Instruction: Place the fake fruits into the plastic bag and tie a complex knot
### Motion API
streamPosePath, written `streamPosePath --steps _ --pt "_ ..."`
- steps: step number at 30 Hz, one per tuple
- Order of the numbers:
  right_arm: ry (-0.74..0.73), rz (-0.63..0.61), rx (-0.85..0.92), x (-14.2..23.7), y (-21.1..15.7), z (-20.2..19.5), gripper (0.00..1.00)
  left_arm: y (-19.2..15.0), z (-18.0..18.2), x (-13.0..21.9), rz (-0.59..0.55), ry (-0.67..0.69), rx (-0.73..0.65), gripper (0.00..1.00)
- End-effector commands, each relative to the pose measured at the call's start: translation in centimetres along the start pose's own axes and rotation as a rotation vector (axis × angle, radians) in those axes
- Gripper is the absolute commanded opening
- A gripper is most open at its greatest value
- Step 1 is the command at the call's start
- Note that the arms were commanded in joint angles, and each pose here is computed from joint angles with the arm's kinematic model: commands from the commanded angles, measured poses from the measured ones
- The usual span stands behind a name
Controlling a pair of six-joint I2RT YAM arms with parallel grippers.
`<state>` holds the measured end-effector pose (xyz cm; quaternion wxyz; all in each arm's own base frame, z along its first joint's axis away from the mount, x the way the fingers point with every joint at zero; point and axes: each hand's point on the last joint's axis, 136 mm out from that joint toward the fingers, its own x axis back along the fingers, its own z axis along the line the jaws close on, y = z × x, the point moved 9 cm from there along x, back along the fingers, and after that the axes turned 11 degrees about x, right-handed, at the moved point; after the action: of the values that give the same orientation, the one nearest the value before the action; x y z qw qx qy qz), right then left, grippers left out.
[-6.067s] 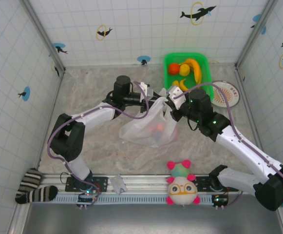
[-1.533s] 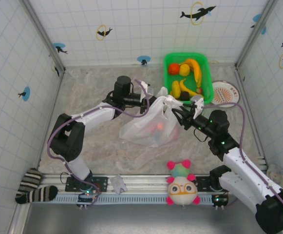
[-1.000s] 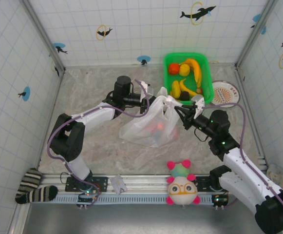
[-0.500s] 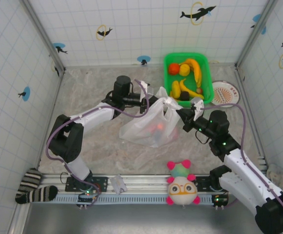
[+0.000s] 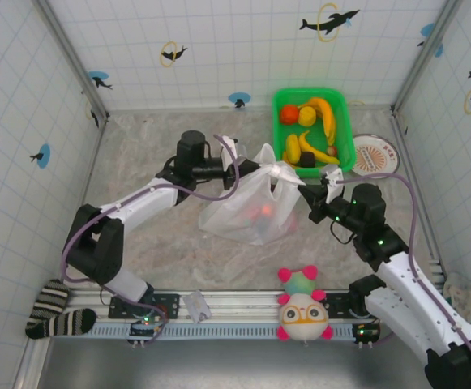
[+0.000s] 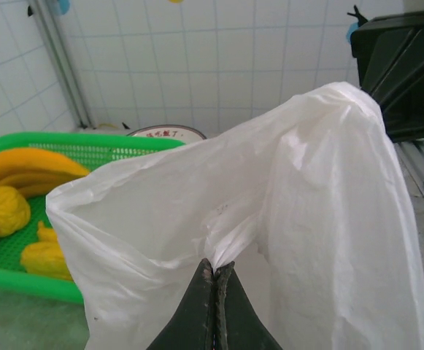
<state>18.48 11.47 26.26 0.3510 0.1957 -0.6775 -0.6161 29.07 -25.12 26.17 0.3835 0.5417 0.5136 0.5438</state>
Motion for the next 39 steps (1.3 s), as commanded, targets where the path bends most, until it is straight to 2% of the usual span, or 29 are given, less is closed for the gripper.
streamPosePath --steps 1,7,12,16,21,31,36,39 --pt "-0.027 0.003 -0.015 1.0 1.3 -0.1 0.0 0.1 0.6 1.2 -0.001 0.14 -0.001 0.0" --pt "-0.004 0.062 -0.069 1.4 1.3 0.1 0.0 0.3 1.1 2.6 -0.043 0.311 0.015 0.0" --pt "0.042 0.087 -0.125 1.8 1.5 0.5 0.0 0.6 1.0 3.9 -0.073 0.395 0.02 0.0" --pt "0.008 0.134 -0.142 2.0 1.3 0.2 0.0 0.8 0.8 4.9 -0.084 0.474 0.027 0.0" --pt "-0.011 0.12 -0.16 1.7 1.4 -0.2 0.0 0.3 0.3 6.0 -0.082 0.548 0.046 0.0" --pt "-0.163 0.146 -0.18 1.7 1.8 -1.8 0.0 -1.6 -1.0 9.2 -0.101 0.786 0.165 0.0" --pt "-0.186 0.218 -0.208 0.9 0.1 -2.3 0.0 -3.1 -1.8 9.8 -0.106 0.798 0.195 0.0" --pt "-0.254 0.276 -0.215 0.7 -1.1 -2.9 0.0 -3.6 -2.2 10.2 -0.09 0.817 0.215 0.0"
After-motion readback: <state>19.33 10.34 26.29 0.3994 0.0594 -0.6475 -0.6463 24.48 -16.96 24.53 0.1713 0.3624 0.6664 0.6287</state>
